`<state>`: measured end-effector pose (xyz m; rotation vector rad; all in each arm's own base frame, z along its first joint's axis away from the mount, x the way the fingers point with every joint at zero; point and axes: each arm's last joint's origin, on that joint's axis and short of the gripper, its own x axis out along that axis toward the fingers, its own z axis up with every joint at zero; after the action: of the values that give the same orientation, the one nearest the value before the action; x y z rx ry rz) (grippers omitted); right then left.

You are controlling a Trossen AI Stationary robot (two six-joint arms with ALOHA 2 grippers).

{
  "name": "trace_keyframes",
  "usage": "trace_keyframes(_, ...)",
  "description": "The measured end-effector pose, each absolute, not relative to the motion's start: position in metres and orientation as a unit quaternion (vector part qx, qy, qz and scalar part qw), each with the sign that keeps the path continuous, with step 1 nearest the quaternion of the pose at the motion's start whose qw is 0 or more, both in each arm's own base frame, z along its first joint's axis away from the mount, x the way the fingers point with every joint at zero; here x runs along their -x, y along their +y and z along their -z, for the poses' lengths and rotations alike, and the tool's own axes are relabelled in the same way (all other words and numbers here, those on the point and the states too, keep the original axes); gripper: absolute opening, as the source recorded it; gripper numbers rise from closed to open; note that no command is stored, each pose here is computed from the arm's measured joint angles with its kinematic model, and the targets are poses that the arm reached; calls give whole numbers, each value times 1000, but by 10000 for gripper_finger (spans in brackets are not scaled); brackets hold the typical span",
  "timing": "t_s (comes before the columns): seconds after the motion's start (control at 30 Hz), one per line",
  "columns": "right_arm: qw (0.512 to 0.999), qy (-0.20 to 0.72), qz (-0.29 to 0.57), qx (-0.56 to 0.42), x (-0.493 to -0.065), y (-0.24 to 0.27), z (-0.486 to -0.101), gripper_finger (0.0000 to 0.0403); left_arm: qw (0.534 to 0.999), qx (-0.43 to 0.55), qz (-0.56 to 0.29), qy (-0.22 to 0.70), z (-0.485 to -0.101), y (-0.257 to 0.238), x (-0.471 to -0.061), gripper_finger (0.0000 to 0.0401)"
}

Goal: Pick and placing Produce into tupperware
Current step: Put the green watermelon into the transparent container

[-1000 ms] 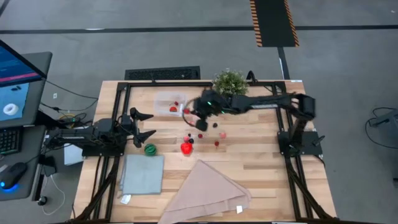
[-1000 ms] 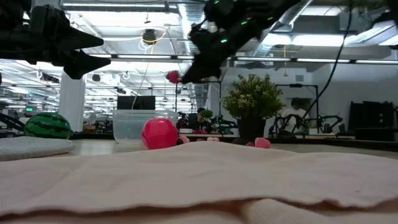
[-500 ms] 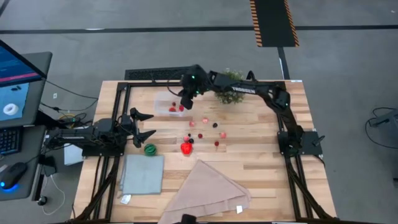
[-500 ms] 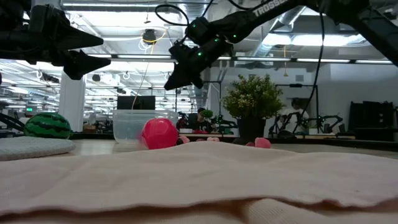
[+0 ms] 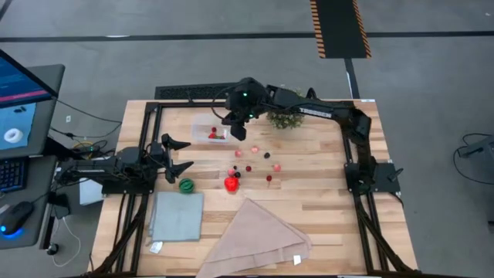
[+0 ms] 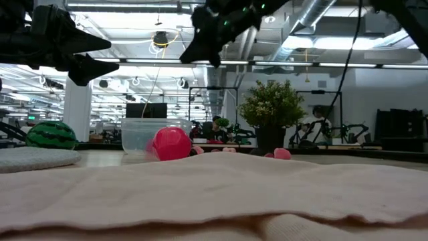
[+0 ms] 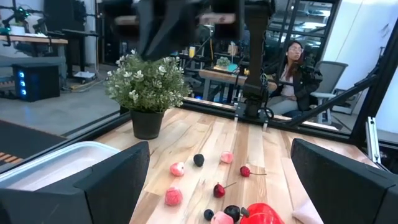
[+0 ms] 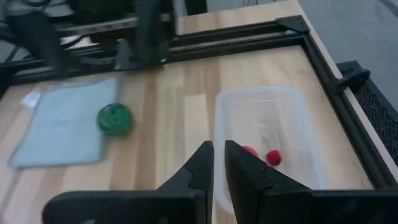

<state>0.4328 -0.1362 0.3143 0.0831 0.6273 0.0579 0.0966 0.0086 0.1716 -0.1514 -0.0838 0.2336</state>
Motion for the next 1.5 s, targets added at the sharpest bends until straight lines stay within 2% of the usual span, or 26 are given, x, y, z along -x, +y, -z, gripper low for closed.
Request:
trace_keyframes(0.17,943,325,-57,-40,-411,-104,-345,64,992,75,-93,-37,-171,7,-97,382)
trace_keyframes(0.47,940,322,-93,-55,-364,-51,-356,64,991,103,-74,-35,-170,6,-97,382)
trace_keyframes(0.73,965,235,-100,-54,-298,-13,-340,64,993,104,-57,-30,-170,5,-97,382)
trace_keyframes(0.87,976,184,-102,-55,-272,8,-321,64,992,119,-30,-20,-168,4,-98,382)
trace_keyframes(1.0,977,171,-107,-69,-255,27,-296,64,989,143,-24,-5,-166,3,-100,382)
trace_keyframes(1.23,985,148,-62,-57,-236,52,-273,64,975,191,-115,3,-162,8,-104,382)
trace_keyframes(1.5,993,80,-78,-47,-212,56,-260,64,971,194,-135,40,-159,9,-106,382)
